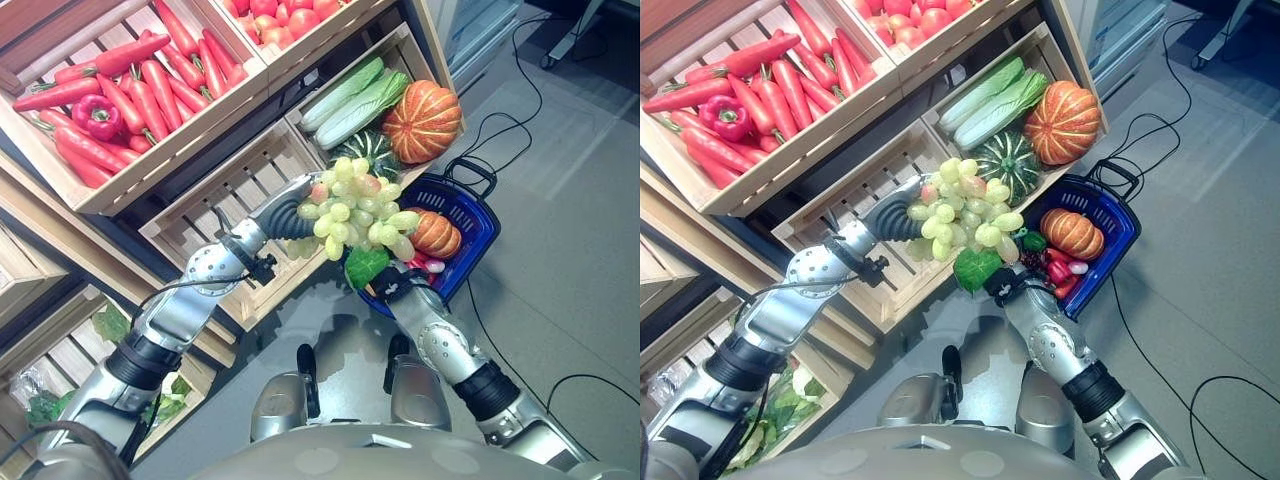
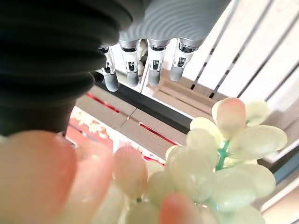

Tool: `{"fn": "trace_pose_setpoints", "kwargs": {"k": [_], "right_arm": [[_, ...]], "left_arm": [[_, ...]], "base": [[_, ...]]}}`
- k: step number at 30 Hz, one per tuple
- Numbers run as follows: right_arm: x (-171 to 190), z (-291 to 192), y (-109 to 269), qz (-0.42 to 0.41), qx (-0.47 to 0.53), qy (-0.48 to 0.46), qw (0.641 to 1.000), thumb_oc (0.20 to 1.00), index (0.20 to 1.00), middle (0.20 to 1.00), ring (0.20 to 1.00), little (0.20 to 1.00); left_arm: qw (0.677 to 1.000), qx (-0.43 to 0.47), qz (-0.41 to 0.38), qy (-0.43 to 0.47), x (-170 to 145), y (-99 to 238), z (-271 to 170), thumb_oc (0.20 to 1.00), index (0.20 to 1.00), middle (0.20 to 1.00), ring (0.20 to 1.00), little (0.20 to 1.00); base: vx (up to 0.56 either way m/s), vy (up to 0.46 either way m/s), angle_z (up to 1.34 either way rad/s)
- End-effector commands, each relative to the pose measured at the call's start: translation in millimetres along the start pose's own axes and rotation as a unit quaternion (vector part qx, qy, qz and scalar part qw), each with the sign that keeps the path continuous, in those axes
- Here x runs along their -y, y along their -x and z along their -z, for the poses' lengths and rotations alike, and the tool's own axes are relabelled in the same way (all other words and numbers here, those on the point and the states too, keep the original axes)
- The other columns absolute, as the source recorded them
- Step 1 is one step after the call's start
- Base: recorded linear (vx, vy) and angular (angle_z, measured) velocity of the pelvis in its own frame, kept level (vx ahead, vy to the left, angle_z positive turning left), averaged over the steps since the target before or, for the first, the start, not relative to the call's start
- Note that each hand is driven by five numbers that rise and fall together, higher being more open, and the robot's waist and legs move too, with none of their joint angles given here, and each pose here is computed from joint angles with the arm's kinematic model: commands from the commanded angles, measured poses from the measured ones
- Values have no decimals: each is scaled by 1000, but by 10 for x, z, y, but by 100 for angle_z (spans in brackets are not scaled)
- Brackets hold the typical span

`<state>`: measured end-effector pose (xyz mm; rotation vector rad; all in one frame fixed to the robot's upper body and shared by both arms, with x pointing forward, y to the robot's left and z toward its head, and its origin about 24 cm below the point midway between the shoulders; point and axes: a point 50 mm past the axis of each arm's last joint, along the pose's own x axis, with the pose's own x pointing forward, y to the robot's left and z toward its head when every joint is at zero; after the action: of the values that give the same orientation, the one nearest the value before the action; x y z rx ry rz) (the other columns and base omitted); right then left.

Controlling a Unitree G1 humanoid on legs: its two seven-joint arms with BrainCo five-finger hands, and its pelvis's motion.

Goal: Pick up fruits and vegetables into the basket

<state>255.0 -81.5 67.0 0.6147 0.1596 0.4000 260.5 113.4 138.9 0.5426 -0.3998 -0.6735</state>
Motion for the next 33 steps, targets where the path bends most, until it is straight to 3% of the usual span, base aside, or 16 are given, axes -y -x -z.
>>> {"fn": "trace_pose_setpoints", "kwargs": {"k": [1,11,17,27,33], "right_arm": [[-514,-335,-76,-119,86,62,987,1000,1000,1000,1000,1000],[-600,-618,-58,-101,165,215,957,1000,1000,1000,1000,1000],[-540,-795,-17,-65,212,322,920,1000,1000,1000,1000,1000],[-595,-819,-50,-83,205,417,882,1000,1000,1000,1000,1000],[-716,-714,-103,-167,150,455,862,1000,1000,1000,1000,1000]], "left_arm": [[997,54,18,61,-52,-6,-256,200,200,200,200,200],[994,20,18,104,3,27,-136,200,200,200,200,200],[975,-5,92,201,135,64,-81,200,200,200,200,200],[956,-35,153,246,325,30,-34,200,200,200,200,200],[943,-37,207,257,418,4,-51,200,200,200,200,200]], "base": [[0,0,0],[0,0,0],[-5,3,0],[-12,25,-4],[-6,1,-2]]}}
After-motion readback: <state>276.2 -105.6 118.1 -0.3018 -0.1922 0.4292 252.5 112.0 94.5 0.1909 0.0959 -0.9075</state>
